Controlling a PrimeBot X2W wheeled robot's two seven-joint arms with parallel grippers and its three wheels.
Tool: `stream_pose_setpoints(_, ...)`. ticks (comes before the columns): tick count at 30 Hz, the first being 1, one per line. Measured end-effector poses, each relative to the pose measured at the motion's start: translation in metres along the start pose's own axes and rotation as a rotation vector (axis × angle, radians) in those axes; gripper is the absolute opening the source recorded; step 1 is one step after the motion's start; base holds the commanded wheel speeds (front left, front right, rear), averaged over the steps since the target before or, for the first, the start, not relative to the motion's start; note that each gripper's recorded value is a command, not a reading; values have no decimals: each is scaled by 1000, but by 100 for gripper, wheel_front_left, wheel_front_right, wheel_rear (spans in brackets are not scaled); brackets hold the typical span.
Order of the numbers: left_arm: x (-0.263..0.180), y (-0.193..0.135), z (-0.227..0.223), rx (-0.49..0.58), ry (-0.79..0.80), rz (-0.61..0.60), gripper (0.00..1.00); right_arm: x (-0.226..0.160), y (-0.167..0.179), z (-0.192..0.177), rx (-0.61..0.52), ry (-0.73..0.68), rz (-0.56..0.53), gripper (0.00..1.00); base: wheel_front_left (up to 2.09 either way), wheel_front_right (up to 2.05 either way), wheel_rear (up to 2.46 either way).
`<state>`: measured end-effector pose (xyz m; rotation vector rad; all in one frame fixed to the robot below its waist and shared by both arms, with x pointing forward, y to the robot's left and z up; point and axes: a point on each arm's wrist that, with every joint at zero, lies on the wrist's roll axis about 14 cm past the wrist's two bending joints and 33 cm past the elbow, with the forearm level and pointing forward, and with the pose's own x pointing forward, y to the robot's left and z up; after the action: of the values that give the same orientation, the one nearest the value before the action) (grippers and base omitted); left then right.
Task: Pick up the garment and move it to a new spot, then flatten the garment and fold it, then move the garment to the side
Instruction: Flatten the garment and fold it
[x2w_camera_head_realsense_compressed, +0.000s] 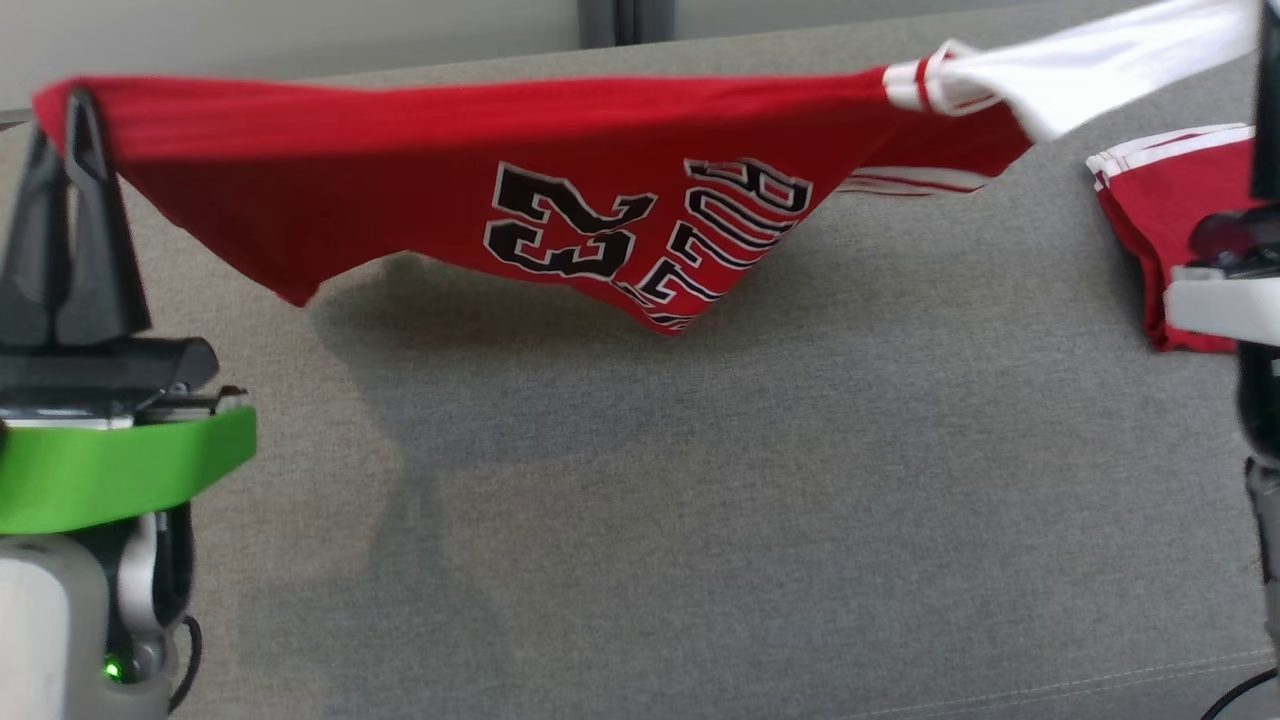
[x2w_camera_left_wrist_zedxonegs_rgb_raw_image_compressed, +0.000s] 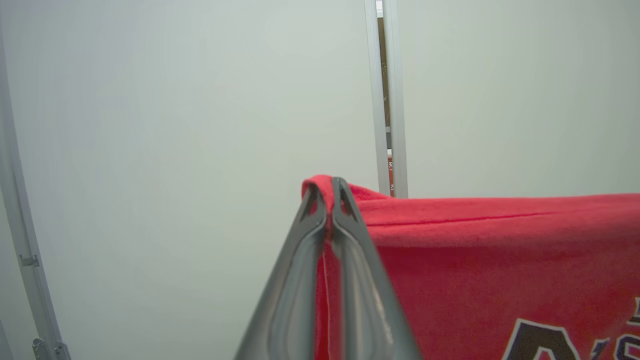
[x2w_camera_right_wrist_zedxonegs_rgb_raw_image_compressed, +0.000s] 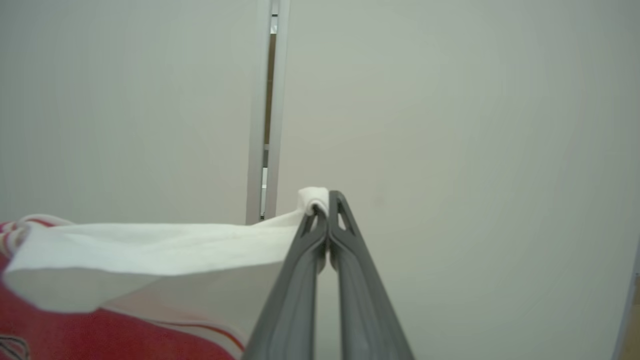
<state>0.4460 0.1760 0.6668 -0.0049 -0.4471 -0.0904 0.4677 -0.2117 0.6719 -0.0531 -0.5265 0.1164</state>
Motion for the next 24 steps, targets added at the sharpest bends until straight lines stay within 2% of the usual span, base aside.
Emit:
stream_pose_setpoints(4, 16, -5, 73, 33, -206, -25, 0, 12, -15, 91, -154, -189, -18, 0, 0, 0, 0)
stream_pose_setpoints(9, 27, -14, 119, 48, -325, -53, 0, 16, -27, 132, -213, -237, -39, 0, 0, 0, 0)
stream_pose_setpoints(11, 31, -20, 120, 40, -319, -77, 0, 19, -32, 133, -211, -221, -44, 0, 0, 0, 0)
stream_pose_setpoints(16, 52, -26, 87, -12, -217, -103, 0, 35, -35, 105, -164, -133, -28, 0, 0, 0, 0)
stream_pose_setpoints(20, 82, -21, 47, -71, -133, -92, 0, 59, -36, 76, -117, -74, -14, 0, 0, 0, 0)
stream_pose_setpoints(24, 120, -13, 22, -89, -109, -72, 0, 95, -36, 64, -80, -76, -6, 0, 0, 0, 0)
